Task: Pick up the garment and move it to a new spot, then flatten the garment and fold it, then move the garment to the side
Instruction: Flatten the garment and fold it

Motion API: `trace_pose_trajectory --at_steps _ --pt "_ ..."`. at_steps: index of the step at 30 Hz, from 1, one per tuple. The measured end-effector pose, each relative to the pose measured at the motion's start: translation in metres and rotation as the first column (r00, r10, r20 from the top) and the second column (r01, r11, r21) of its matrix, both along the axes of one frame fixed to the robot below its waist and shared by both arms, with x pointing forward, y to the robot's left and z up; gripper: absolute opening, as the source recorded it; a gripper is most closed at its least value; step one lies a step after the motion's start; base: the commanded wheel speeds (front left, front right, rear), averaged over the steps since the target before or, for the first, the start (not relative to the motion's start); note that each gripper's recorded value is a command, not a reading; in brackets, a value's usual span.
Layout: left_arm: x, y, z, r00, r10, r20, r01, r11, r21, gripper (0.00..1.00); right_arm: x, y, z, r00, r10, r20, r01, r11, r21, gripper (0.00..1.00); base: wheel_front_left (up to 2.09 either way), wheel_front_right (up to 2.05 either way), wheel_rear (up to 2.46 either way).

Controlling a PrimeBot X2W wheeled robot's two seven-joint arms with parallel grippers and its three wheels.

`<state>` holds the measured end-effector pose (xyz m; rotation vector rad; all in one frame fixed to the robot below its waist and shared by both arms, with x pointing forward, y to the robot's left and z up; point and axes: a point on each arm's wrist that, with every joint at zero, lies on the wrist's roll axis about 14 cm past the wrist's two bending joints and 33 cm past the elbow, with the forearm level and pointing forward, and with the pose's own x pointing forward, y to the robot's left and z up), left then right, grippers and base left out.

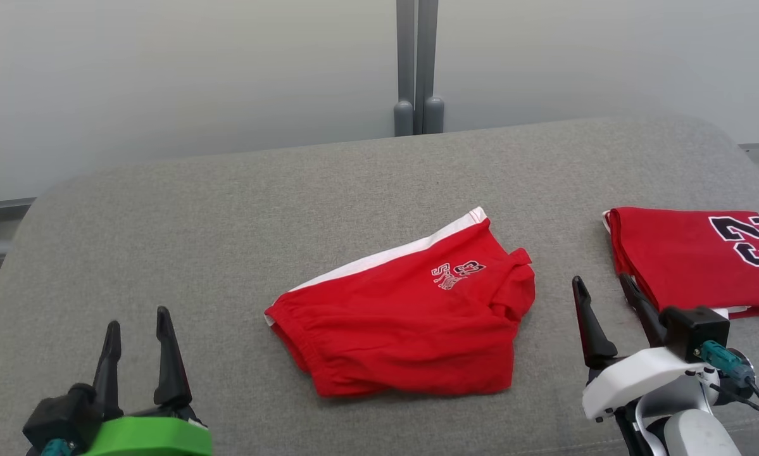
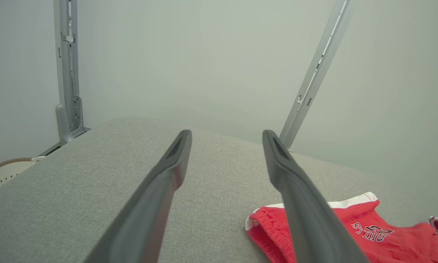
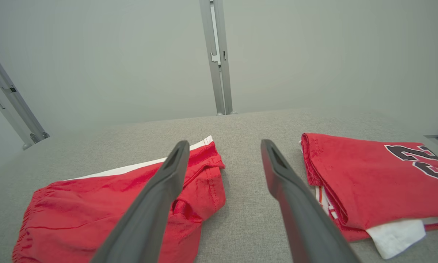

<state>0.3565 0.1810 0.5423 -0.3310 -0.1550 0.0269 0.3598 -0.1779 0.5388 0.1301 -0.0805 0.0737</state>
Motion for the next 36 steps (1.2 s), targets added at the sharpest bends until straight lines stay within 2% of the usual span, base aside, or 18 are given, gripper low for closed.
trace_pose_trajectory --at_steps 7,17,23,36 --pt "-0.025 -0.011 -0.02 0.997 -0.069 -0.033 0.072 0.991 0.116 1.0 0.004 0.02 -0.007 0.998 0.057 -0.01 -0.057 0.998 -0.028 1.0 0.0 0.0 0.0" --pt "-0.042 -0.011 -0.038 0.992 -0.102 -0.078 0.115 0.976 0.185 1.0 0.005 0.038 -0.014 0.994 0.107 -0.028 -0.109 0.992 -0.065 1.0 0.0 0.0 0.0" --pt "-0.048 -0.009 -0.053 0.987 -0.105 -0.125 0.128 0.974 0.189 1.0 -0.002 0.033 -0.027 0.994 0.094 -0.064 -0.098 0.993 -0.069 1.0 0.0 0.0 0.0" --pt "-0.046 -0.01 -0.06 0.983 -0.11 -0.146 0.134 0.977 0.168 1.0 -0.002 0.032 -0.027 0.994 0.092 -0.064 -0.096 0.994 -0.06 1.0 0.0 0.0 0.0"
